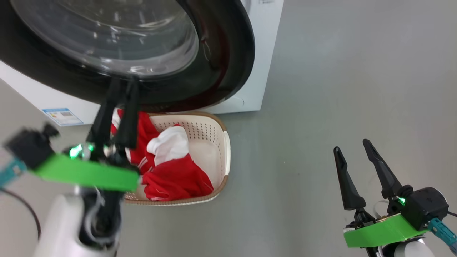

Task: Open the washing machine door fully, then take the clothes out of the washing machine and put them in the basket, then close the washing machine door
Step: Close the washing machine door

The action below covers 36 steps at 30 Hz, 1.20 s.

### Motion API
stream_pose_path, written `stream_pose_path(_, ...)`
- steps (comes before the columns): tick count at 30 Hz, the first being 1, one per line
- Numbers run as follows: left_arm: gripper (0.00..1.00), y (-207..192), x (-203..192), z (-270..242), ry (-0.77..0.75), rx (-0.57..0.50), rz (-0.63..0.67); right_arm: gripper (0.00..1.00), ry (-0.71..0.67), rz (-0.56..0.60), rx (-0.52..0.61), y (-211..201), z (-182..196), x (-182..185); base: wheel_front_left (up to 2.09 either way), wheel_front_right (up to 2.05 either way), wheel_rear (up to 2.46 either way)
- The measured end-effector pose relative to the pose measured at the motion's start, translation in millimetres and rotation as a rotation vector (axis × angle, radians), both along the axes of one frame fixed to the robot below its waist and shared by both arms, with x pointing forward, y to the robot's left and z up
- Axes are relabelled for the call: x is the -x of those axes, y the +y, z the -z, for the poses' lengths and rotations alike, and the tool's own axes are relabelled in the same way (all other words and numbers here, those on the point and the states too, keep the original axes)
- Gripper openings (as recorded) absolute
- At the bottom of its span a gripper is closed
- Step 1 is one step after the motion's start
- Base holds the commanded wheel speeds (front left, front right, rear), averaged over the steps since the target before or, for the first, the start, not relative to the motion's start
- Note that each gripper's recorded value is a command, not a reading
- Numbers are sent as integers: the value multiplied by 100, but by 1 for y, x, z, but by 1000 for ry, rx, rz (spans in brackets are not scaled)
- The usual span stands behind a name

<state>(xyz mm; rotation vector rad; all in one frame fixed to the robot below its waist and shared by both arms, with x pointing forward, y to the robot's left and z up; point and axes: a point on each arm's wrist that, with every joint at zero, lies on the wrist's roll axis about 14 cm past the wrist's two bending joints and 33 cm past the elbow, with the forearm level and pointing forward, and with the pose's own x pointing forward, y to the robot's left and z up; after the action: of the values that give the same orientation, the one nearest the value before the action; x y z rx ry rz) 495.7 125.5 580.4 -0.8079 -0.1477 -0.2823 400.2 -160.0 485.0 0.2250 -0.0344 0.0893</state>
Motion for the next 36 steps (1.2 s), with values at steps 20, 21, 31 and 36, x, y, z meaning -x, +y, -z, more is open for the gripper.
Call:
stream_pose_path(20,100,38,77,20,-64,-570,-275,100,-73,-10,37,2,-27,20,0,0,0)
stream_pose_path(21,100,42,80,22,-51,-562,-293,100,-72,-6,45,1,-27,23,0,0,0)
stream_pose_path(31,100,70,109,35,13,-605,-395,100,-80,12,54,-5,-31,39,0,0,0)
stream_pose_path(36,100,65,119,42,28,-625,-386,100,-90,31,57,-11,-35,45,0,0,0)
